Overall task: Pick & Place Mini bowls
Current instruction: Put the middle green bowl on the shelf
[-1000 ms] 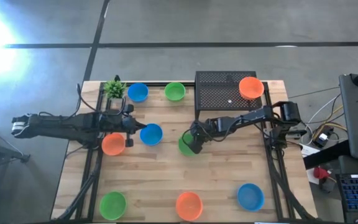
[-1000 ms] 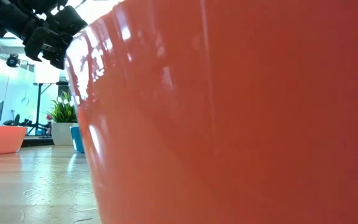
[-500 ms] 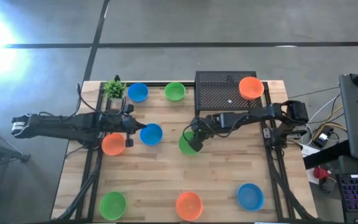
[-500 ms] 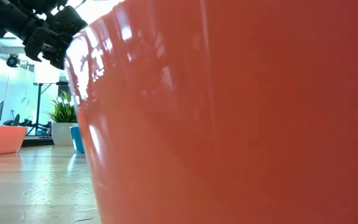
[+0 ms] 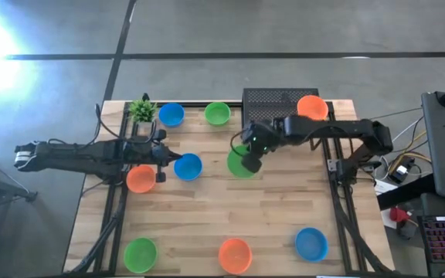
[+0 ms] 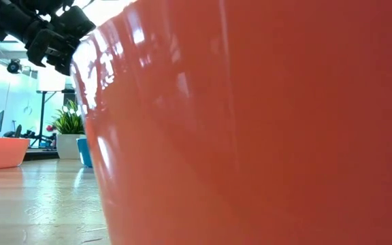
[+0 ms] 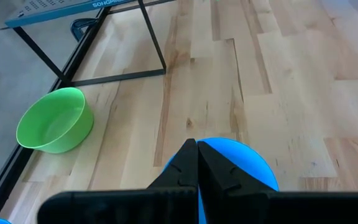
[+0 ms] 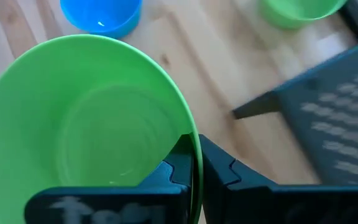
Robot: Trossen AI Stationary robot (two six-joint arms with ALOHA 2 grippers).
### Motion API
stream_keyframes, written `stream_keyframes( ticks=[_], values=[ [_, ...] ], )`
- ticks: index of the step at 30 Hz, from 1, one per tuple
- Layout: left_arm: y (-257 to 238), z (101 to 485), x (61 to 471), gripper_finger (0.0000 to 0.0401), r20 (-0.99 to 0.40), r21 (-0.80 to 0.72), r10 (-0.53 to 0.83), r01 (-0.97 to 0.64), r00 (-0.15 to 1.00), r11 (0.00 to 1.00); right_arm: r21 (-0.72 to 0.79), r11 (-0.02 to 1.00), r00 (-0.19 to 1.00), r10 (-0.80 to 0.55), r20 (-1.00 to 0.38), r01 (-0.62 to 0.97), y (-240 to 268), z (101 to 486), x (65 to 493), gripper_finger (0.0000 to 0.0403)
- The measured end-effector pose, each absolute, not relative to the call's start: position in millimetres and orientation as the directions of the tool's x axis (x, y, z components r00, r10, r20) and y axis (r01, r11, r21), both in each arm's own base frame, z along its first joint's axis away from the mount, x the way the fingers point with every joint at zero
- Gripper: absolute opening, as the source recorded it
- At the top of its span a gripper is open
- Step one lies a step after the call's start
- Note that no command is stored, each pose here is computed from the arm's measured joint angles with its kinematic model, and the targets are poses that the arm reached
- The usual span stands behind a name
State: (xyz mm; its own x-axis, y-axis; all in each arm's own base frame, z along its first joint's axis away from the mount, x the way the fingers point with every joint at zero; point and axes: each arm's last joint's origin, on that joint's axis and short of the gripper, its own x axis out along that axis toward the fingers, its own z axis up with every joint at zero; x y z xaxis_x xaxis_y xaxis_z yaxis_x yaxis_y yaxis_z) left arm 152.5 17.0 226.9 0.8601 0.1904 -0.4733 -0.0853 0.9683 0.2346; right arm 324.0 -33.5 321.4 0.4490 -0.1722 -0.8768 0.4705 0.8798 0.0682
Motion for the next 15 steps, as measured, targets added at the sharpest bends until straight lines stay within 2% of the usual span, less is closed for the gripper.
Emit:
stream_keyframes(
  ticks=[8,15],
  values=[
    [17.0,226.9,152.5,0.0000,-0.473,0.235,0.191,-0.085,0.860,0.968,-0.015,0.874,0.414,-0.245,-0.876,0.485,-82.4,366.6,296.0,0.0008],
    [17.0,226.9,152.5,0.0000,-0.473,0.234,0.190,-0.086,0.860,0.968,-0.098,0.843,0.331,-0.312,-0.891,0.529,-136.2,386.6,262.5,0.0008]
  ],
)
